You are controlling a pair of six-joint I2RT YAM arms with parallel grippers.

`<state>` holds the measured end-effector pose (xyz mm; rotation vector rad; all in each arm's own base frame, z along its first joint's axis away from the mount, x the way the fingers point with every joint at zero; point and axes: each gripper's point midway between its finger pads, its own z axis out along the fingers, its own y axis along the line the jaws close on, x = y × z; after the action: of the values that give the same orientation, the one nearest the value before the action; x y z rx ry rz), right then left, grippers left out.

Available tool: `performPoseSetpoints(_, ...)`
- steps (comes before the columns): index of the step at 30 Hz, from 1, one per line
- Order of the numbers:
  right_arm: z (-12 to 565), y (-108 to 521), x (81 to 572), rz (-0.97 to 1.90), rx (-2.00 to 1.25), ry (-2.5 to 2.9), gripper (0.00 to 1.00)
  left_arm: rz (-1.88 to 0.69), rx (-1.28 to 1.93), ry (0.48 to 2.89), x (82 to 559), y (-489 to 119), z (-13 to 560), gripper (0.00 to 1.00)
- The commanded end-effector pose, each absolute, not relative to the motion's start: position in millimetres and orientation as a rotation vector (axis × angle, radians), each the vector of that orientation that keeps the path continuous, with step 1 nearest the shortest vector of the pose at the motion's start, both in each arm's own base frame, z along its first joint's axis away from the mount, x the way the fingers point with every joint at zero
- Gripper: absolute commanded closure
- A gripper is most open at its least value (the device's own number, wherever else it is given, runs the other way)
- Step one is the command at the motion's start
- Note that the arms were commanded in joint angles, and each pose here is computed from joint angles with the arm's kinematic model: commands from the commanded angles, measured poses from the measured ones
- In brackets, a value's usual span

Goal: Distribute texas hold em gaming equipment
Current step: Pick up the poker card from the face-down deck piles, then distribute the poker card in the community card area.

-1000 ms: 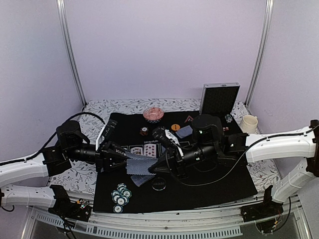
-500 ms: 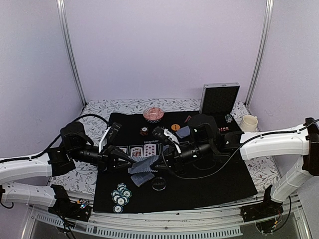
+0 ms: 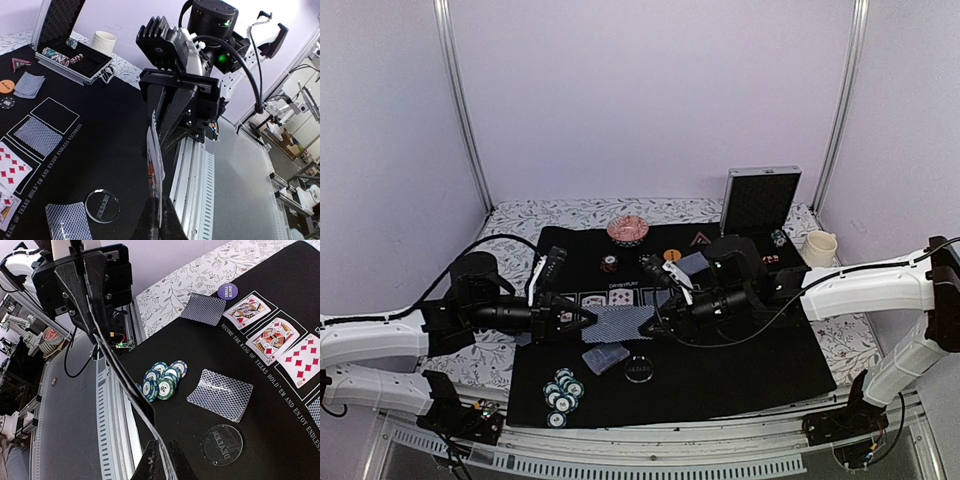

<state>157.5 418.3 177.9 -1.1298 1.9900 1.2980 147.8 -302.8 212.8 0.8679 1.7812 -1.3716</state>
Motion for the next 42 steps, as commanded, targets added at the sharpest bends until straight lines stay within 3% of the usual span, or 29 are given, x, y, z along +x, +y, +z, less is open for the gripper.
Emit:
performPoseSetpoints(1,172,411,166,1.266,-1.076,2.033,0.91,-1.328,0.819,1.821,157,-298,205,1.00)
performPoseSetpoints(10,148,350,218,1.067,-0.755,2.285,0.98,-1.020,0.476,2.055,210,-247,172,1.00)
performPoseSetpoints(15,140,303,261,1.057,-0.141,2.361,0.98,-0.957,0.313,2.029,223,-223,175,1.00)
performPoseSetpoints(19,142,290,281,1.233,0.363,2.212,0.98,-0.934,0.247,2.008,226,-214,175,1.00)
performPoseSetpoints(26,116,282,310,1.291,1.021,2.017,0.98,-1.007,0.132,1.931,224,-205,183,1.00)
performPoseSetpoints(34,65,318,320,1.425,1.352,1.984,0.98,-1.058,0.144,1.887,217,-206,186,1.00)
performPoseSetpoints(42,41,335,322,1.435,1.428,2.008,0.98,-1.042,0.187,1.845,216,-206,198,1.00)
